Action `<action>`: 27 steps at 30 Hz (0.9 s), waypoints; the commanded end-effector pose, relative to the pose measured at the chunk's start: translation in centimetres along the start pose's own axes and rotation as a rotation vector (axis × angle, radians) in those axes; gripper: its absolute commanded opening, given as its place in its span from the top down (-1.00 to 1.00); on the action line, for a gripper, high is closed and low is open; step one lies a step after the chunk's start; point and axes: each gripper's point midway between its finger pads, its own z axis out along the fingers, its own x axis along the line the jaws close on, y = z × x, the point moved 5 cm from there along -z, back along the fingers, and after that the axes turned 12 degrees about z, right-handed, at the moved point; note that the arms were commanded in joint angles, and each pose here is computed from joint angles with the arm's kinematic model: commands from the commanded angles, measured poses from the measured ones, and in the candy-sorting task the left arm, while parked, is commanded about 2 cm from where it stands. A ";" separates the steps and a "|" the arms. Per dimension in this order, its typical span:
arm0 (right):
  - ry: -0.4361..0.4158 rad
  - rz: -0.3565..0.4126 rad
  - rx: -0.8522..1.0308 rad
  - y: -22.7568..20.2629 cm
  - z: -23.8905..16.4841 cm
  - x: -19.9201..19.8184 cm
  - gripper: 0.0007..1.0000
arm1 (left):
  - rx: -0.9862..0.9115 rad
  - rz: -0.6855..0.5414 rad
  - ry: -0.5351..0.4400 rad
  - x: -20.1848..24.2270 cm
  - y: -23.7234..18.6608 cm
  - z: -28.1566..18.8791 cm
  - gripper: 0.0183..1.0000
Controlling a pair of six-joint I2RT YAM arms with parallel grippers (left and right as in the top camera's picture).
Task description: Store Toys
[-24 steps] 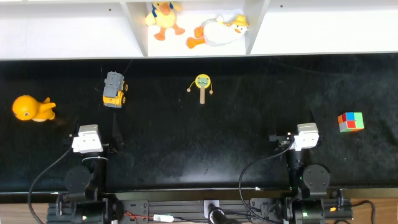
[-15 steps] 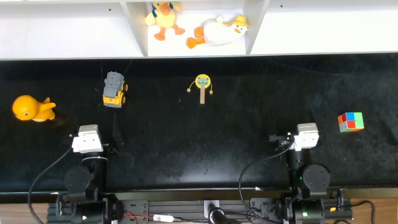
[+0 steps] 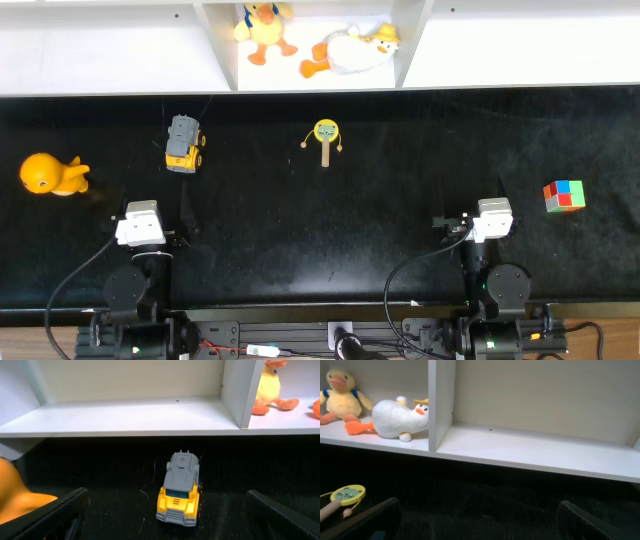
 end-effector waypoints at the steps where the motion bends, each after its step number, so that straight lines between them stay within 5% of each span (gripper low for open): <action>1: 0.006 0.008 0.002 -0.4 0.0 0.0 -0.99 | 0.058 -0.176 -0.014 0.2 0.8 -0.3 -1.00; 5: 0.006 0.008 0.002 -0.4 0.0 0.0 -0.99 | 0.279 -0.202 -0.030 0.7 1.8 -1.7 -0.99; 12: 0.006 0.008 0.002 -0.4 0.0 0.0 -0.99 | 0.553 0.066 -0.113 1.8 3.6 -2.3 -0.99; 22: 0.006 0.008 0.002 -0.4 0.0 0.0 -0.99 | 0.546 0.065 -0.233 5.8 3.8 1.5 -0.99; 27: 0.006 0.008 0.002 -0.4 0.0 0.0 -0.99 | 0.547 0.068 -0.179 10.3 3.6 1.7 -0.99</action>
